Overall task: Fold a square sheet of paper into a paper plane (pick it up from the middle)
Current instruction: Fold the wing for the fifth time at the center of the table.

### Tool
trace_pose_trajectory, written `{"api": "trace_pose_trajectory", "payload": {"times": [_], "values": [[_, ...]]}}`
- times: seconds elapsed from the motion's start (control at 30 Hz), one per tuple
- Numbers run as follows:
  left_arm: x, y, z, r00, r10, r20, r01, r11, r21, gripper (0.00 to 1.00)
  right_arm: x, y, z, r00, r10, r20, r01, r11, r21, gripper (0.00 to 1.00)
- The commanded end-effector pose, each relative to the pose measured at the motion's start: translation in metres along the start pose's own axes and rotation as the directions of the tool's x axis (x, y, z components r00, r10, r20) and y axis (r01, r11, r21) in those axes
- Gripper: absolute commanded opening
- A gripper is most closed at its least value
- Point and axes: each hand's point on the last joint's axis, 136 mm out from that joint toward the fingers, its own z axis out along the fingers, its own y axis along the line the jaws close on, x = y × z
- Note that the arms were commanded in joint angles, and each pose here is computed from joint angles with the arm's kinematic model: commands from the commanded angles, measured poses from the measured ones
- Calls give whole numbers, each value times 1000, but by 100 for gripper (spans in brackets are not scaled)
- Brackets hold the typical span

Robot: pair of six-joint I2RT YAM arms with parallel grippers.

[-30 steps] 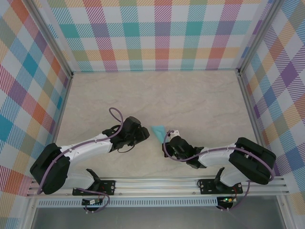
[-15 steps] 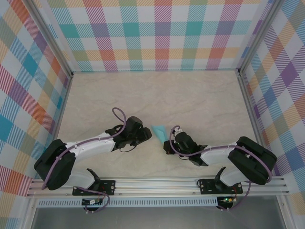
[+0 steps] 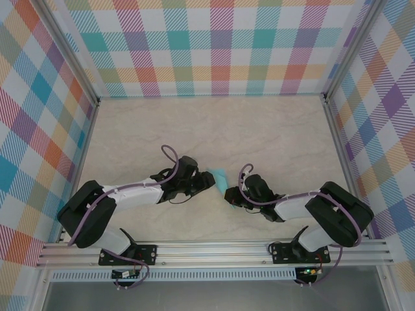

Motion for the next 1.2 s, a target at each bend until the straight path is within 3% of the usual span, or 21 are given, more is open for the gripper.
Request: {"api": "trace_pose_trajectory", "payload": {"times": [0.0,0.37,0.57,0.87,1.17], "values": [[-4,-32,5,999,44,-8,-42,992,121,52,-2,1,-2,998,59,5,-59,998,-28,9],[-6,-52,28,998,56,-26,-49,975,215,52,-2,6,-4,995,97,-28,-98,994,-56,11],[-8,-54,40,998,52,-33,-43,973,225,52,1,-3,-6,995,96,-40,-97,995,-2,20],[-9,-46,50,998,42,-40,-34,982,186,52,3,-14,-11,997,59,-55,-54,994,91,26],[-9,-36,56,999,19,-39,-13,990,143,51,7,-8,-11,991,-63,-121,74,993,92,30]]}}
